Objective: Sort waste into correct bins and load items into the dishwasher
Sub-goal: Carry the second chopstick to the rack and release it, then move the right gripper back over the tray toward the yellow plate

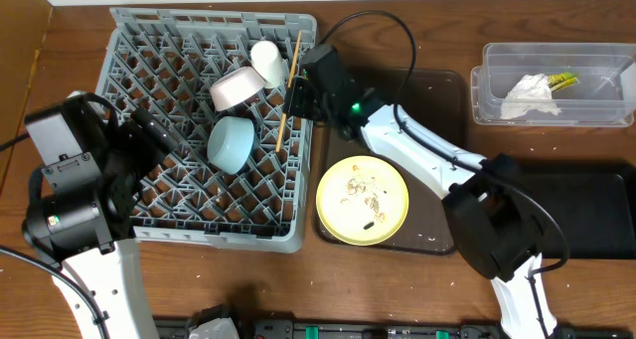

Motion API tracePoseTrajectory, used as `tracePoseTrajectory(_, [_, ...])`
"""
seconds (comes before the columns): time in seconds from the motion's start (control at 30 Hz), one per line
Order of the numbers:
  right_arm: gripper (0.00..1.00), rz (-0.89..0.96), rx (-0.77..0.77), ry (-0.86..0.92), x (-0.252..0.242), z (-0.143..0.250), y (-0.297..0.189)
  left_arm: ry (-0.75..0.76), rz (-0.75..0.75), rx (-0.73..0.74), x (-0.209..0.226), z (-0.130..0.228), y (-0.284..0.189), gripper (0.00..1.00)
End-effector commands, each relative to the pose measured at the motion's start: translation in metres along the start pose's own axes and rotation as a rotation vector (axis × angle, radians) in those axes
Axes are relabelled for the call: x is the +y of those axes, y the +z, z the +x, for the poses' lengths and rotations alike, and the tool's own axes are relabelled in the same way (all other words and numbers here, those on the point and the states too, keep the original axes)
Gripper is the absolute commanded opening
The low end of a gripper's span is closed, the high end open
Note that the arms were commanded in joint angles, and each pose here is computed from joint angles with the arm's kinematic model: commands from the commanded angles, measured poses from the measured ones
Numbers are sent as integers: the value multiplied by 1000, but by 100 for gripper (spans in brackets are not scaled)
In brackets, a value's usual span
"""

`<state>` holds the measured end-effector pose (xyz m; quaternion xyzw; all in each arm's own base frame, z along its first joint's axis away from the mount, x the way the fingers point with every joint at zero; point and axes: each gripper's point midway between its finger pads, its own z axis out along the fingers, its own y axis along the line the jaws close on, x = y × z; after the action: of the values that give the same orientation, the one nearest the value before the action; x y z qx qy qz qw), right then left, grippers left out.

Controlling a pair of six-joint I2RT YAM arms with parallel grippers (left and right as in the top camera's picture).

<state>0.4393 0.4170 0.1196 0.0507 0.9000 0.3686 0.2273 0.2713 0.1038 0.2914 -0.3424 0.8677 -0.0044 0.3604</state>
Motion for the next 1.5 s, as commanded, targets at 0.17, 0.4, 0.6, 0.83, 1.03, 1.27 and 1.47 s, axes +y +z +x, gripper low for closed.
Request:
tracePoseTrajectory(0.17, [3, -99, 59, 63, -7, -29, -16, -17, 1, -3, 1, -1, -1, 95])
tracePoseTrajectory(0.4, [9, -145, 112, 27, -5, -25, -20, -17, 1, -3, 1, -1, -1, 95])
tracePoseTrajectory(0.6, [9, -147, 127, 7, 5, -10, -15, -16, 1, -3, 1, -1, -1, 95])
tracePoseTrajectory(0.83, [16, -139, 120, -10, 8, -6, -14, -16, 0, -3, 1, -1, -1, 95])
tracePoseTrajectory(1.03, [32, -185, 94, -103, 25, -18, -36, -16, 1, -3, 1, -1, -1, 95])
tracePoseTrajectory(1.27, [65, -116, 55, -175, 15, -49, -104, -16, 1, -3, 0, -1, -1, 95])
tracePoseTrajectory(1.47, [67, 99, -5, -124, -40, -81, -192, -17, 1, -3, 1, -1, -1, 95])
